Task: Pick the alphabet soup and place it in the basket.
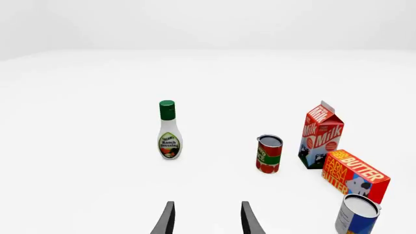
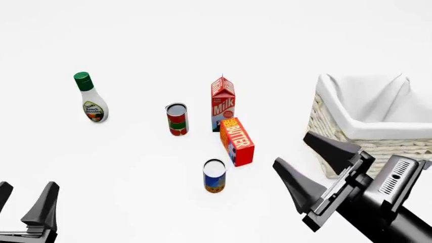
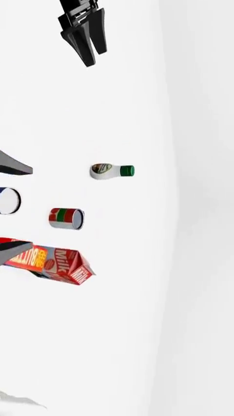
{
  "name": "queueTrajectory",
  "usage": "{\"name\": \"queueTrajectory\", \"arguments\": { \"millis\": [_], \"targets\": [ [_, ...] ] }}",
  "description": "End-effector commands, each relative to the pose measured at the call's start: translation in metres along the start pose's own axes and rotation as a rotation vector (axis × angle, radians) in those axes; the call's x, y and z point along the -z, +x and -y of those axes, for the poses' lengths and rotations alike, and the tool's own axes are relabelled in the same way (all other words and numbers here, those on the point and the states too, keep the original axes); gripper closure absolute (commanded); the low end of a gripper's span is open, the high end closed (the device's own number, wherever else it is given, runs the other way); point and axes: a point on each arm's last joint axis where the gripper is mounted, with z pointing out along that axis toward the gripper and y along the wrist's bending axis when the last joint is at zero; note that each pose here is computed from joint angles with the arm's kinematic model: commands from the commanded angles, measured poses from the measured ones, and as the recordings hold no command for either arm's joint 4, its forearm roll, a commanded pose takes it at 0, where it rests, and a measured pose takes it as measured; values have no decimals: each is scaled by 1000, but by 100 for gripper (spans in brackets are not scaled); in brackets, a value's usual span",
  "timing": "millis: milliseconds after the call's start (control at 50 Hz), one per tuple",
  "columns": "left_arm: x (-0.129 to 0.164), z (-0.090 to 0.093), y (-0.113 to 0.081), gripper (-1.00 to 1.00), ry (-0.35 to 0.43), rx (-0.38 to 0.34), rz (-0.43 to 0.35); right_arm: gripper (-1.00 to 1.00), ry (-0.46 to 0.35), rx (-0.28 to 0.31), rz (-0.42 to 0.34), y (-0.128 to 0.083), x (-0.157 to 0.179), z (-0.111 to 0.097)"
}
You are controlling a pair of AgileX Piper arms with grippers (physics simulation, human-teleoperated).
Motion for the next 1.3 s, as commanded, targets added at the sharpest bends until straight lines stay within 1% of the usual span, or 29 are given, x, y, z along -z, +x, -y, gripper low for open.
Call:
{"name": "queueTrajectory", "arguments": {
  "millis": [20,260,620,1300],
  "targets": [
    [0,0,0,-100,0,0,0,-100,-7,-7,-19,8,-11,-1],
    [0,0,0,-100,0,0,0,-100,-20,-21,-56,25,-30,-4],
    [0,0,0,-100,0,0,0,-100,-10,-42,-97,46,-47,-3],
    [0,0,0,-100,0,0,0,-100,-8,-56,-172,85,-86,-5]
  ]
}}
